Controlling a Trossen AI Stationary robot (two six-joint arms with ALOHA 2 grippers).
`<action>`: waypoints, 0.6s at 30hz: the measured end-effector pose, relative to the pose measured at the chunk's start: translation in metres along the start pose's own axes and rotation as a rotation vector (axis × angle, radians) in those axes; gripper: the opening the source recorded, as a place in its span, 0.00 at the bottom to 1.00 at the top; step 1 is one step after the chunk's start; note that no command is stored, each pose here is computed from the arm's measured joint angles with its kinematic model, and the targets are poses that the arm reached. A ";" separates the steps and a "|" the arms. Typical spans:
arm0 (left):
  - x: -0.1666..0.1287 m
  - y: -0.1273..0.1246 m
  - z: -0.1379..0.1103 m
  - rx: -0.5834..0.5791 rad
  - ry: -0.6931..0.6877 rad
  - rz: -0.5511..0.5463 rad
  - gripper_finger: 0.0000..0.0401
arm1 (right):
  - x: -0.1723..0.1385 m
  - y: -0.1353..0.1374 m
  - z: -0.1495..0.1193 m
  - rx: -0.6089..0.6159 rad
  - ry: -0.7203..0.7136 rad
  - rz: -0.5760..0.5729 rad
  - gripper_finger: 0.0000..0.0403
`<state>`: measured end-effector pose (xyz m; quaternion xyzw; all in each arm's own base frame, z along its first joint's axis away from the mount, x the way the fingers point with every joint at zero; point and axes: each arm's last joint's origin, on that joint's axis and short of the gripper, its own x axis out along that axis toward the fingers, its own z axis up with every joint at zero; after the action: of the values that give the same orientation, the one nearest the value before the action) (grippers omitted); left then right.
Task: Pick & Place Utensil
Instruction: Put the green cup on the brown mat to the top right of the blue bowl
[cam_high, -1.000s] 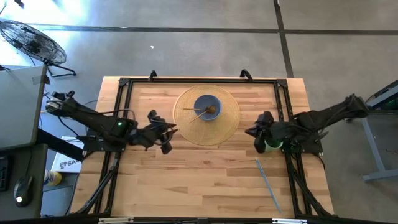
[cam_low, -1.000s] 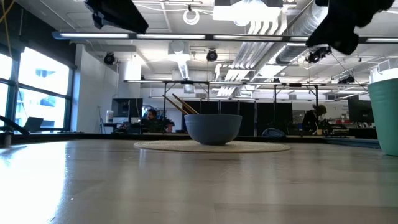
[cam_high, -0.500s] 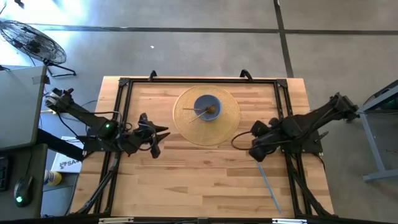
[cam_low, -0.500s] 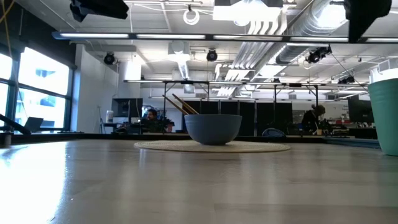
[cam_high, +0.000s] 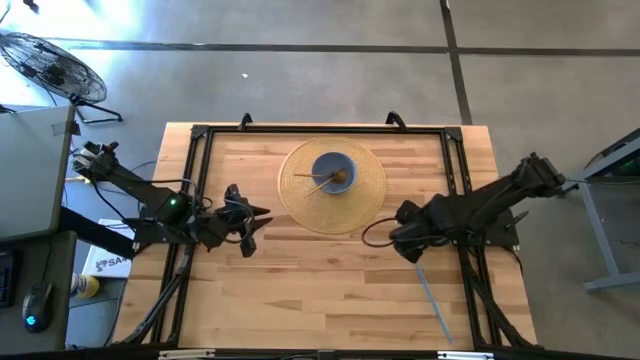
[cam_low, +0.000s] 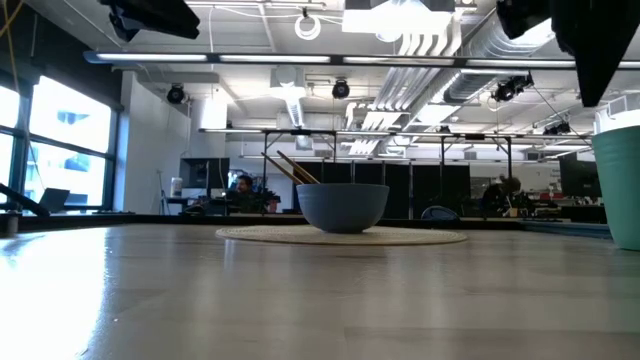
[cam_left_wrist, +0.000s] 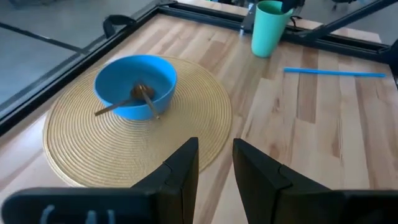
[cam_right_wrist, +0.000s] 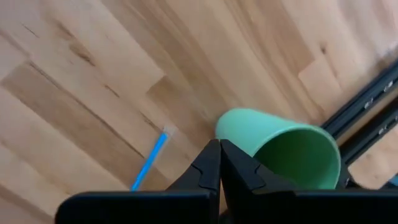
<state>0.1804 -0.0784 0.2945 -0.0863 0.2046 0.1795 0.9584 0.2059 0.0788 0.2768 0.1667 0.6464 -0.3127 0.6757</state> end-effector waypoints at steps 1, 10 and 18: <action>0.000 0.000 0.000 -0.001 0.000 -0.001 0.24 | 0.002 0.000 0.000 0.004 0.018 -0.001 0.00; 0.000 -0.001 -0.001 -0.027 0.021 -0.034 0.24 | 0.002 -0.016 0.012 0.018 0.117 0.040 0.08; 0.000 -0.001 -0.002 -0.019 0.044 -0.052 0.24 | 0.003 -0.027 0.021 0.172 0.166 0.056 0.30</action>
<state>0.1800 -0.0798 0.2928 -0.1047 0.2218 0.1548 0.9570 0.2052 0.0448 0.2810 0.2673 0.6659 -0.3329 0.6117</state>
